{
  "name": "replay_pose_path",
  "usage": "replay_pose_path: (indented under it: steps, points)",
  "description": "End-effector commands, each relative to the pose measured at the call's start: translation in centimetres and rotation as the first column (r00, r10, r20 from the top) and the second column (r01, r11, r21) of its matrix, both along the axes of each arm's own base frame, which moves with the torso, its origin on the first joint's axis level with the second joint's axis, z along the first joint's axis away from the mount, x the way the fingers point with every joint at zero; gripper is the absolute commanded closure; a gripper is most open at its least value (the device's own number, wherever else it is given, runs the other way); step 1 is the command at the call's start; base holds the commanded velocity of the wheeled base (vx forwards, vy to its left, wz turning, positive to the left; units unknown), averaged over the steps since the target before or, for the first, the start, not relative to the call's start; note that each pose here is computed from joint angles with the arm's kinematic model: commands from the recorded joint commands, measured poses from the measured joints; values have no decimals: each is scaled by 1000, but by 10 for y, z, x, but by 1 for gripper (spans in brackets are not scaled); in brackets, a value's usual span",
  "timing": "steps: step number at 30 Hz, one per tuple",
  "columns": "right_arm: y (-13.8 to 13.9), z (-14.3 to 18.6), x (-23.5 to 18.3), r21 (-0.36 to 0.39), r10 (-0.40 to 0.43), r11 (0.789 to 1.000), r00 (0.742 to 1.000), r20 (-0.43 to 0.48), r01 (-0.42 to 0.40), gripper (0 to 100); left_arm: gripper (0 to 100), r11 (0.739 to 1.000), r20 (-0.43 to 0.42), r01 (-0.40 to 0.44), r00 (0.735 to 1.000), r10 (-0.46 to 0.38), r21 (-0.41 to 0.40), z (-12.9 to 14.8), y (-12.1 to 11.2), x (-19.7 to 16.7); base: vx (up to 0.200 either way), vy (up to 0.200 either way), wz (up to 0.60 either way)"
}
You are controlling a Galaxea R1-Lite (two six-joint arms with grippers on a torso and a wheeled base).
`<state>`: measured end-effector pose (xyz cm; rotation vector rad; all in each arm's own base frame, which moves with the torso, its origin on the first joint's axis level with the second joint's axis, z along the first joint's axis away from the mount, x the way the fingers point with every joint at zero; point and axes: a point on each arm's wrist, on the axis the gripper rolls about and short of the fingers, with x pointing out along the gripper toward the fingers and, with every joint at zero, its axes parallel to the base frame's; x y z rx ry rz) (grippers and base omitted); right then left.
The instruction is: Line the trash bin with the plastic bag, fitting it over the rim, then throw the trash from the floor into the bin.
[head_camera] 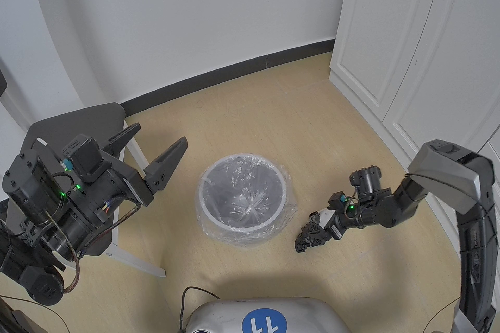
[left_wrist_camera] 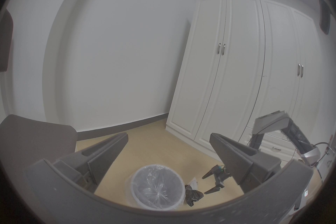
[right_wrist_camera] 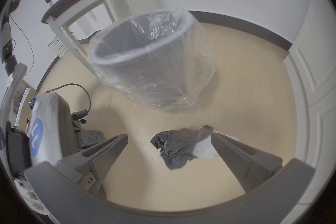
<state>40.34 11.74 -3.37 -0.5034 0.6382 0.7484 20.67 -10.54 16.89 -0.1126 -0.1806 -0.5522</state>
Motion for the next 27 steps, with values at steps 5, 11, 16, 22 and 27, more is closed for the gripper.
replay_pose_path:
  steps: [5, 11, 16, 22, 27]
  points:
    - [-22, 94, -73, 125, -291, 956, 912, 289, 266, 0, 0, 1000, 53, -8, 999, 8, -7, 11, 7, -14, 0, 0, 0]
    - [-12, 102, -85, 366, -437, 874, 846, 304, 320, 0, 0, 1000, 65, -14, 998, 13, 17, 10, 8, -16, 0, 0, 0]
    - [10, 99, -95, 507, -574, 757, 789, 217, 412, 0, 0, 999, 51, -18, 999, 17, 38, 5, 6, -11, 0, 0, 0]
    - [32, 93, -87, 609, -689, 642, 699, 191, 467, 0, 0, 997, 37, -44, 998, 41, 60, -1, 4, 4, 0, 0, 0]
    - [33, 97, -78, 625, -722, 616, 660, 205, 479, 0, 0, 995, 44, -49, 998, 45, 82, -2, 3, 7, 0, 0, 0]
